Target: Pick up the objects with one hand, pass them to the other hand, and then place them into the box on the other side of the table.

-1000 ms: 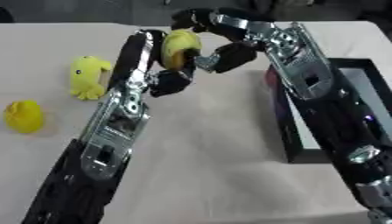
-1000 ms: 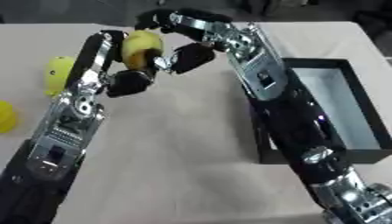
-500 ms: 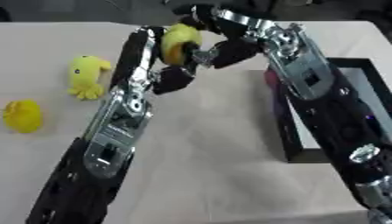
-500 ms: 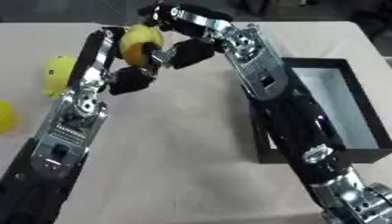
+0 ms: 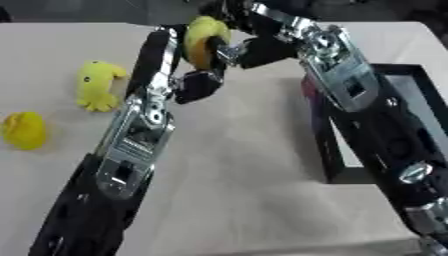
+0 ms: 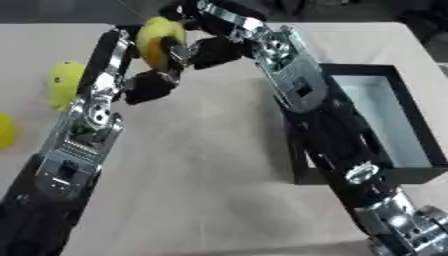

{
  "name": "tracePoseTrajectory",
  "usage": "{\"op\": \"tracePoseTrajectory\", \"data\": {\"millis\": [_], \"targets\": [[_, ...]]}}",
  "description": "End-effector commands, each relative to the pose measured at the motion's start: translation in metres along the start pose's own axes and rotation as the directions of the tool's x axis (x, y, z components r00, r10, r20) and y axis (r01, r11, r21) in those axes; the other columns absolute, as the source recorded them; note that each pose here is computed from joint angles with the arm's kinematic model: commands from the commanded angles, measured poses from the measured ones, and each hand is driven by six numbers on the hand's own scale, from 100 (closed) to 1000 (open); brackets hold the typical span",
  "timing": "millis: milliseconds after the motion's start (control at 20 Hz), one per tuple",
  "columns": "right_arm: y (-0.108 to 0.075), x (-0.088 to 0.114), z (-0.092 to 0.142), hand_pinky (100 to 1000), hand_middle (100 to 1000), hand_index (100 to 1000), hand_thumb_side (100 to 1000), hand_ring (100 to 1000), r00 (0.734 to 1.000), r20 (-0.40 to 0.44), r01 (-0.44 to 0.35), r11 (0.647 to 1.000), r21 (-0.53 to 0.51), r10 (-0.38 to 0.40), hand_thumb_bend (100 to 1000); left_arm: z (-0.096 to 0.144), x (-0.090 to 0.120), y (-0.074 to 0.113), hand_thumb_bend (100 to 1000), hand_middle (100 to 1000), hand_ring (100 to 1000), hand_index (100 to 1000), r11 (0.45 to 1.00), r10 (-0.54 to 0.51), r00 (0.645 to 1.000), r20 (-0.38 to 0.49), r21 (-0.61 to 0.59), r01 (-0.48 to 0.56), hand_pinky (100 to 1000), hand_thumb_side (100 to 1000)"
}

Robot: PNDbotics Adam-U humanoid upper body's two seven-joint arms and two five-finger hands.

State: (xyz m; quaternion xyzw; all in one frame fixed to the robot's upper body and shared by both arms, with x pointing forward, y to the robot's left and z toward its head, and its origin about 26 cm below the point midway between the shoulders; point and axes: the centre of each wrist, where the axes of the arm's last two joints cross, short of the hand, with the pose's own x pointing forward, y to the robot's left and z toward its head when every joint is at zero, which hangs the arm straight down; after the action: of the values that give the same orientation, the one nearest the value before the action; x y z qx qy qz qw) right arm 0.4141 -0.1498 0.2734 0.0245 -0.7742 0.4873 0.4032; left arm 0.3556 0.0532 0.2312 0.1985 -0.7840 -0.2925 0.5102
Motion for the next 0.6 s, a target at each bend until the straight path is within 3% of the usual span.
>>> {"op": "tracePoseTrajectory", "data": {"millis": [50, 200, 600], "targets": [[-0.009, 0.009, 0.003, 974, 898, 499, 201, 1000, 0.999, 0.017, -0.027, 1.000, 0.001, 0.027, 100, 0.001, 0.010, 0.003, 445, 625, 688, 907, 1.000, 0.018, 0.999, 0.038, -0.004, -0.018, 855, 163], [-0.010, 0.009, 0.004, 976, 898, 502, 201, 1000, 0.999, 0.020, -0.026, 1.000, 0.015, 0.026, 100, 0.000, 0.006, 0.002, 570, 660, 720, 929, 1.000, 0.010, 1.000, 0.014, -0.026, -0.010, 869, 219], [-0.013, 0.007, 0.010, 982, 900, 510, 202, 1000, 1.000, 0.007, 0.001, 0.999, 0.051, -0.001, 100, -0.002, -0.006, 0.003, 581, 675, 734, 951, 0.999, -0.023, 0.998, -0.051, -0.037, 0.021, 874, 253]]}}
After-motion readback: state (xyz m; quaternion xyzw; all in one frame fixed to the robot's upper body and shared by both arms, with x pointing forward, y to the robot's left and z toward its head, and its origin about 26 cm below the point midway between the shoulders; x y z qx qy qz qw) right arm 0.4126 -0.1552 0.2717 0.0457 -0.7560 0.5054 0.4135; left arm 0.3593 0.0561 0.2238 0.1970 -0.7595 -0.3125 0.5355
